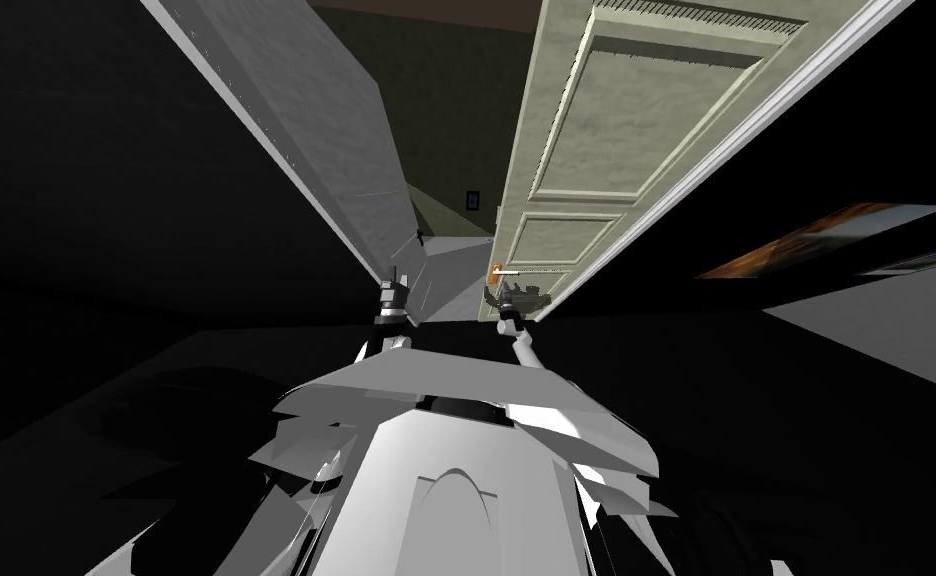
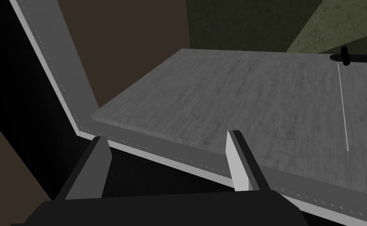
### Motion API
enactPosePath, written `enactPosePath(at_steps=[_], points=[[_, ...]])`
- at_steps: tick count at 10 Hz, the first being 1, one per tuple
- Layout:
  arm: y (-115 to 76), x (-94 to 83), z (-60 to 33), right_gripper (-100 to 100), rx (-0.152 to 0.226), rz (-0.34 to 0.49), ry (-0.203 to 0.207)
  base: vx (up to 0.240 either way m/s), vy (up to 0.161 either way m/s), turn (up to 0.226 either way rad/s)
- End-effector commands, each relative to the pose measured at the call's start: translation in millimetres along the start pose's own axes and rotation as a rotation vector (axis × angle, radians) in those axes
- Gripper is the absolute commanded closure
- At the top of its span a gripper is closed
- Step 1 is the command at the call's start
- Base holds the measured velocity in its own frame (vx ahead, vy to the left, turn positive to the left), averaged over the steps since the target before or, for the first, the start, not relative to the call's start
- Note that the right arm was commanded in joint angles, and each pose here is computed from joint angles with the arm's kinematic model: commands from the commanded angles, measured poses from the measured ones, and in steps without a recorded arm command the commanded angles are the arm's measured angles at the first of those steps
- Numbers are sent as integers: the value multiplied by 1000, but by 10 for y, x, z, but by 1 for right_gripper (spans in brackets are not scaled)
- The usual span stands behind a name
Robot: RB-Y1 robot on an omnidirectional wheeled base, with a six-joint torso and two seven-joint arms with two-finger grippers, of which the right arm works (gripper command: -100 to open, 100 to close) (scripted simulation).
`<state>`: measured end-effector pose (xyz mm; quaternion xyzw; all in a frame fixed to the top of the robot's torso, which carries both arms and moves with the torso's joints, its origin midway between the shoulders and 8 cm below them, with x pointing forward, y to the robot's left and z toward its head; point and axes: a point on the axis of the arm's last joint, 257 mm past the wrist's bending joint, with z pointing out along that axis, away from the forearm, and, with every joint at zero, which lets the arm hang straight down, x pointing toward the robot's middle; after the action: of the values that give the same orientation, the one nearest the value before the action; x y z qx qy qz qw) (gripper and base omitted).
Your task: Push the door open
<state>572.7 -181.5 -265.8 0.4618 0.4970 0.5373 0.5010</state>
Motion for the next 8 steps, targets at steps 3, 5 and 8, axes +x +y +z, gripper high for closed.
enactPosePath(at_steps=[3,5,8], points=[[-115,29,71,-100,31,1,4,32,-161,100],[-183,49,113,-100,50,2,7,57,-167,117],[-276,76,169,-100,78,2,10,33,-167,108]])
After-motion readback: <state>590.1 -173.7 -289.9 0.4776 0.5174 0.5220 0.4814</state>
